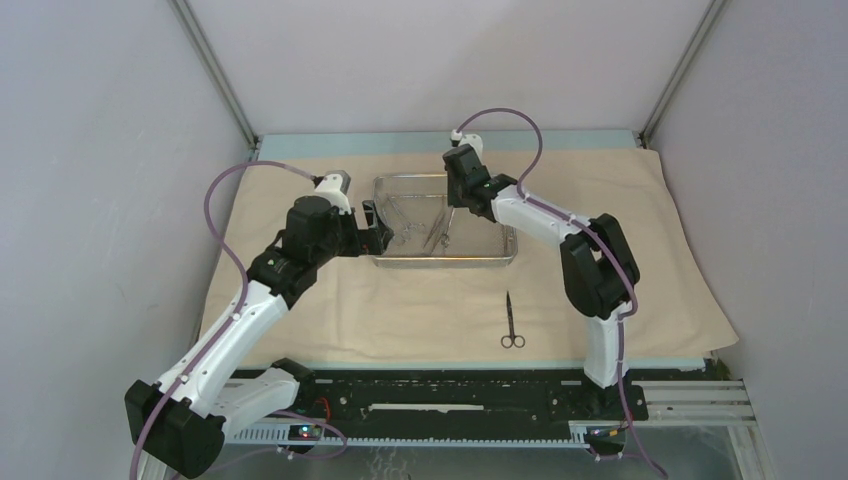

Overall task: Open and lay out the surgical kit
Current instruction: Pick up the medical item from the container, then place the medical item in the surgical kit, then adjust the medical item in the surgical kit.

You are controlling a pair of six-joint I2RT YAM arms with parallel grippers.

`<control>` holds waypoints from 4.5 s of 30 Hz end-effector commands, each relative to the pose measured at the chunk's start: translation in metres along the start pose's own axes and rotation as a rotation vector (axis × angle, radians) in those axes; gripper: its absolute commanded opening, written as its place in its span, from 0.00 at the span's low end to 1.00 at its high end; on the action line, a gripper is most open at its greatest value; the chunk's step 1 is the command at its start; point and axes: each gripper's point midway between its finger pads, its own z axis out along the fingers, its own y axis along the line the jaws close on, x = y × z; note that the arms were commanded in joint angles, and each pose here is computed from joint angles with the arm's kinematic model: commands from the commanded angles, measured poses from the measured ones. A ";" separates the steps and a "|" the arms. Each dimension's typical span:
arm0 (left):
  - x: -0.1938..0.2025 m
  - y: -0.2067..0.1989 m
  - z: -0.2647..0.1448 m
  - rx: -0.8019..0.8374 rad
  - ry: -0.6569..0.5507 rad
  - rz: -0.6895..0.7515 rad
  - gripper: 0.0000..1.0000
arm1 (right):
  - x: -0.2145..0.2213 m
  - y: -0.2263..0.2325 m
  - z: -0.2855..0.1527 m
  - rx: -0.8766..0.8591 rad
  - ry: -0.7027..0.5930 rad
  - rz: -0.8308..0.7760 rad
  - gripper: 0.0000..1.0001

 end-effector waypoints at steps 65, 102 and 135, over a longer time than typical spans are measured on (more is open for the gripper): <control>-0.015 -0.004 -0.007 0.029 -0.072 -0.029 1.00 | 0.055 -0.018 -0.219 -0.584 -0.063 0.210 0.00; -0.011 -0.004 -0.006 0.033 -0.066 -0.035 1.00 | 0.177 -0.061 -0.158 -0.357 0.202 0.298 0.43; -0.013 -0.007 -0.010 0.051 -0.071 -0.037 1.00 | 0.229 -0.016 -0.149 0.100 0.333 0.103 0.48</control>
